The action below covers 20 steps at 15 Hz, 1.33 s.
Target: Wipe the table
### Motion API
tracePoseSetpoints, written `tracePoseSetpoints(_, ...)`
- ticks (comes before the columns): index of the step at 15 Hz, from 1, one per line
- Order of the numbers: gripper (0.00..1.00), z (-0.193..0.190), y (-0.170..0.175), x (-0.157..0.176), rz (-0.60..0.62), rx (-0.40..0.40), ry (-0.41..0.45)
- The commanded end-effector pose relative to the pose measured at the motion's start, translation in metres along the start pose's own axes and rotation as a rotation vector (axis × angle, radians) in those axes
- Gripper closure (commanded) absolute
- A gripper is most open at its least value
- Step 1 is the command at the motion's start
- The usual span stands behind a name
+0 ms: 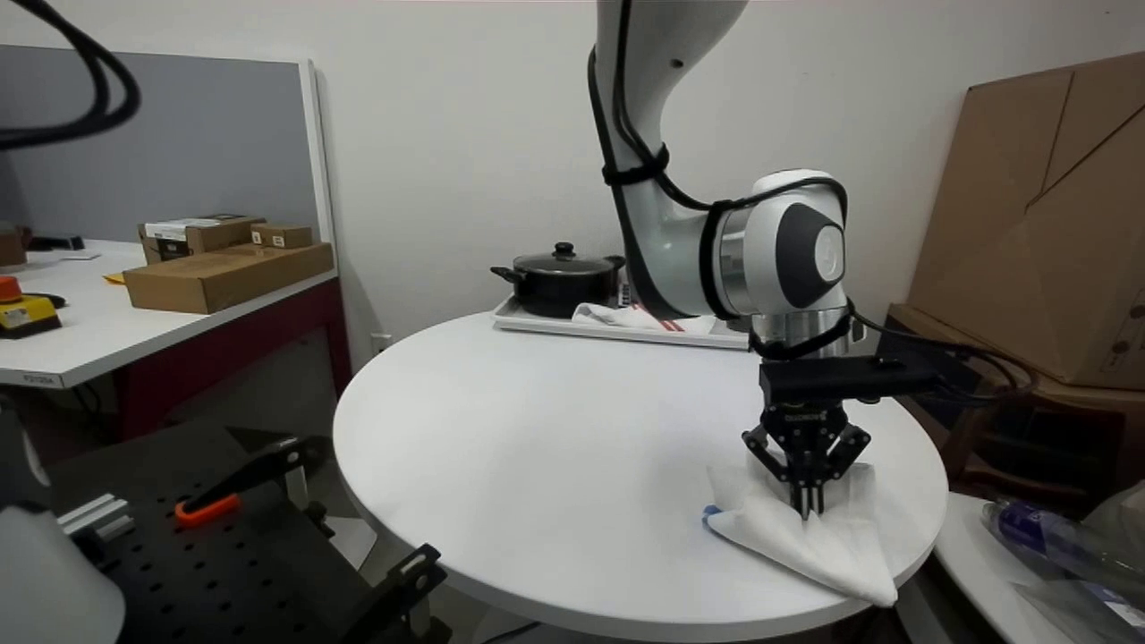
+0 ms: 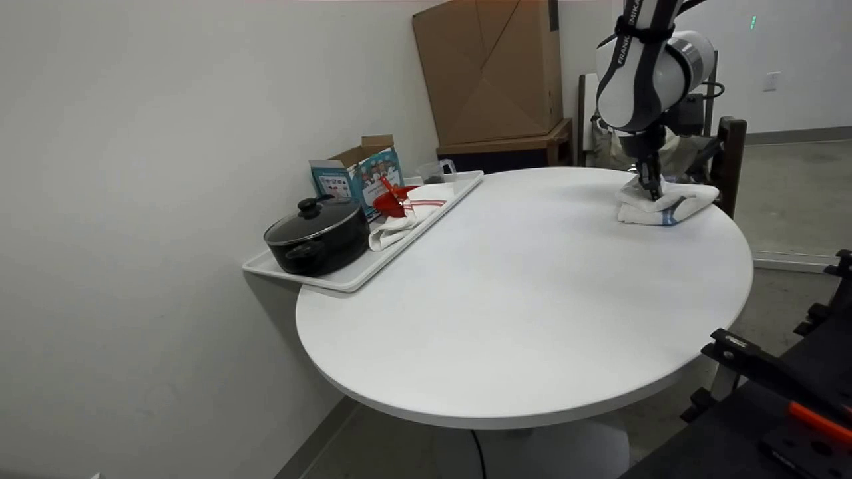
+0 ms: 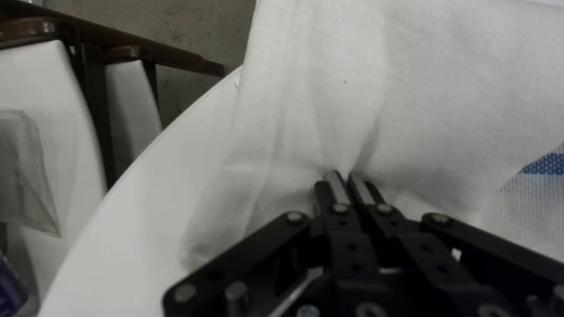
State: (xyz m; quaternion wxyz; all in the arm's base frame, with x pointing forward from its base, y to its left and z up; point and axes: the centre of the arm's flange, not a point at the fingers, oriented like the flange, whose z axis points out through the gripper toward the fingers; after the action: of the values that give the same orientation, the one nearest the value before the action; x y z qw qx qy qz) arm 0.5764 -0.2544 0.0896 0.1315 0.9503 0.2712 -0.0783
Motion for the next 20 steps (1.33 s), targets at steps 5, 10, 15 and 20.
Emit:
tracePoseSetpoints(5,0.99,-0.005,-0.011,0.123,0.108,-0.033,0.051)
tracePoseSetpoints(10,0.99,-0.048,-0.111,0.203,-0.005,-0.025,0.149)
tracePoseSetpoints(15,0.99,-0.083,-0.231,0.236,-0.205,0.022,0.219)
tracePoseSetpoints(20,0.63,-0.096,-0.243,0.228,-0.233,0.067,0.198)
